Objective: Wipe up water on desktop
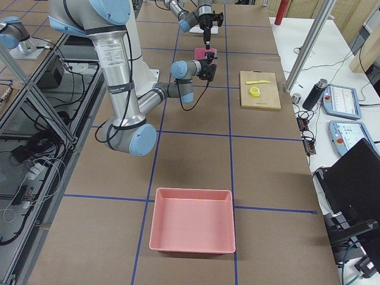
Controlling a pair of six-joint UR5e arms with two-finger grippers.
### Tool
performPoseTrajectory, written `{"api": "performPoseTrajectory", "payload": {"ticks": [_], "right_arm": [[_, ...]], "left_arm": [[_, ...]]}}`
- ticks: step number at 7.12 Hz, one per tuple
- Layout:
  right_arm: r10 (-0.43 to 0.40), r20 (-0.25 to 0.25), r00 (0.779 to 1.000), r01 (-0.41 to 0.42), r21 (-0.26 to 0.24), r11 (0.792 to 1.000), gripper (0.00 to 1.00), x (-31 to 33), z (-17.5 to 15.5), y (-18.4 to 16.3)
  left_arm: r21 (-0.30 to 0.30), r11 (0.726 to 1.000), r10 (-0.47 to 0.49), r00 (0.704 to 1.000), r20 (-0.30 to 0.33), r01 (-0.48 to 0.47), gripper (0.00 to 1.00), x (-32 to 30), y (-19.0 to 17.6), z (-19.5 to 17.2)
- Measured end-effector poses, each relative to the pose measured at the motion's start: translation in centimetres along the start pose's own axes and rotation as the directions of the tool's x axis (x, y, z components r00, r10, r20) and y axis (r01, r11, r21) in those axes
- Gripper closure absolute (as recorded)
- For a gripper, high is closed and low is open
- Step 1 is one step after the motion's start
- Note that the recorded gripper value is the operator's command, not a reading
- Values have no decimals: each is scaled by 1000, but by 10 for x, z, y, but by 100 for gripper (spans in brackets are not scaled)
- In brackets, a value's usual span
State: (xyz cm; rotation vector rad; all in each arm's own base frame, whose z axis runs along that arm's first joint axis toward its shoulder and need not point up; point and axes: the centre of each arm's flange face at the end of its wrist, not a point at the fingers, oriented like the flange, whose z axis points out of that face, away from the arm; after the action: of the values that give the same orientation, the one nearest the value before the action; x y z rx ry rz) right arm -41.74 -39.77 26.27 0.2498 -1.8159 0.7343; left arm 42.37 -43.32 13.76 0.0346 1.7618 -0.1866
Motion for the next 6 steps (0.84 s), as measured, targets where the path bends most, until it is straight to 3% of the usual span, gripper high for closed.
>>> {"api": "performPoseTrajectory", "payload": {"ticks": [3, 6], "right_arm": [[148, 19, 989, -149, 51, 988, 10, 2, 19, -2], [242, 15, 970, -243, 48, 969, 9, 8, 35, 9]], "left_arm": [[-13, 1000, -3, 1000, -15, 3, 100, 1, 6, 2], [-22, 1000, -17, 999, -32, 17, 100, 1, 10, 2]]}}
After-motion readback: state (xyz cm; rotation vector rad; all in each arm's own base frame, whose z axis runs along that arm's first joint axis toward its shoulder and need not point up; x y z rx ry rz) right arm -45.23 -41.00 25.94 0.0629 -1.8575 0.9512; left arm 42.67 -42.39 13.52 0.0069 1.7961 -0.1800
